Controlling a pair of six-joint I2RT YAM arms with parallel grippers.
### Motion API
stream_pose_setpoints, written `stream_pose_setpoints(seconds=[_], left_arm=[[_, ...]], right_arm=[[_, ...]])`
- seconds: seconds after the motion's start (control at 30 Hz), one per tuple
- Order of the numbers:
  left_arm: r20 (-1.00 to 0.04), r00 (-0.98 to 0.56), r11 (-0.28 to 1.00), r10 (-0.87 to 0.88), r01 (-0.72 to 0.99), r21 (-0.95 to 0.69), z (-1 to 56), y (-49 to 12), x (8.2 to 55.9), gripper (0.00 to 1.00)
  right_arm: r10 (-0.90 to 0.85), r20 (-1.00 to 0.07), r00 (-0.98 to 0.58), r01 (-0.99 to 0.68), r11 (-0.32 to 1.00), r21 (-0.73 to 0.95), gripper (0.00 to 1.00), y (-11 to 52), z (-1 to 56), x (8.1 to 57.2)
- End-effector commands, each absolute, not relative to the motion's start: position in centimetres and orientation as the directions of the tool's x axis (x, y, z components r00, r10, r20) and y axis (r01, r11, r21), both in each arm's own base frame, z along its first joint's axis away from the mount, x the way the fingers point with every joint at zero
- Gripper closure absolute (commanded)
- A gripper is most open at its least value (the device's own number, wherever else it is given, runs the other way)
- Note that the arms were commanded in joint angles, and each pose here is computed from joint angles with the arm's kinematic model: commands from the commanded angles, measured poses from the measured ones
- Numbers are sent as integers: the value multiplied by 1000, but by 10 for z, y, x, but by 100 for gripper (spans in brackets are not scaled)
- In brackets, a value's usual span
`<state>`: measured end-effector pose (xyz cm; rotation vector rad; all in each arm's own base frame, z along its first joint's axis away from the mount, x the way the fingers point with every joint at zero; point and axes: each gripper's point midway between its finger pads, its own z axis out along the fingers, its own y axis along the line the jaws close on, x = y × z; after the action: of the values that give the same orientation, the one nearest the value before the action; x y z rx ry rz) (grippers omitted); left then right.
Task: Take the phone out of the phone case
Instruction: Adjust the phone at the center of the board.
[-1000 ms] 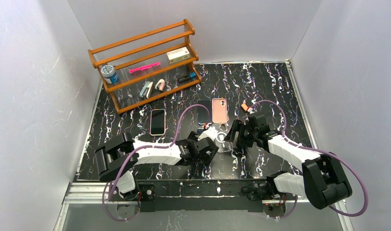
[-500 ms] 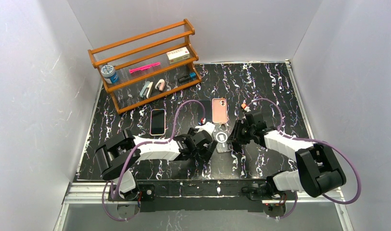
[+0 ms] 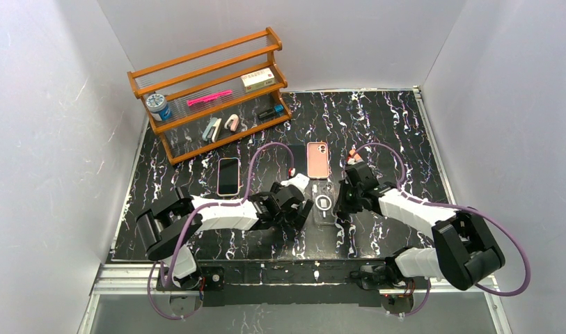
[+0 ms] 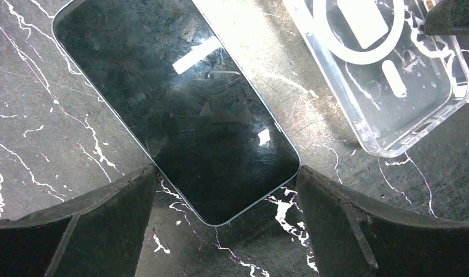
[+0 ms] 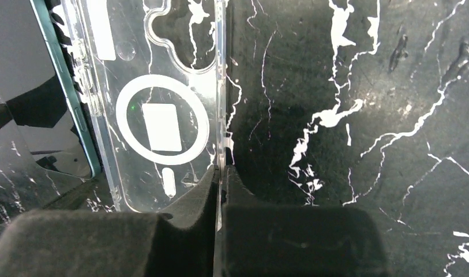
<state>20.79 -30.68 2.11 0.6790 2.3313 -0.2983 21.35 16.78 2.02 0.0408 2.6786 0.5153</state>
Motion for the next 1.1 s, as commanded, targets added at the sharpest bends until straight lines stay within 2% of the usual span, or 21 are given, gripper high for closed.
stream_pose_setpoints(seconds=[0.0, 0.17, 0.33, 0.5, 0.7, 1.07], left_arm=[[-631, -666, 836, 398, 546, -48, 14, -294, 199, 12], [-654, -673, 839, 345, 534, -107, 31, -297, 201, 11], [-674, -692, 842, 259, 504, -194, 53, -299, 206, 9], [-650, -746, 860, 149, 422, -287, 59, -291, 219, 9], [-534, -844, 865, 47, 301, -400, 37, -291, 224, 9], [-467, -883, 806, 36, 302, -509, 31, -323, 223, 11]], right_arm=[[102, -430, -897, -39, 951, 306, 93, 163, 30, 218], [53, -447, -893, -74, 962, 262, 87, 168, 31, 224], [68, -451, -890, -62, 962, 267, 68, 174, 32, 232], [117, -464, -878, -32, 953, 301, 54, 179, 36, 238], [165, -476, -864, -2, 943, 332, 50, 182, 37, 241], [207, -466, -860, -7, 909, 416, 50, 198, 33, 246]])
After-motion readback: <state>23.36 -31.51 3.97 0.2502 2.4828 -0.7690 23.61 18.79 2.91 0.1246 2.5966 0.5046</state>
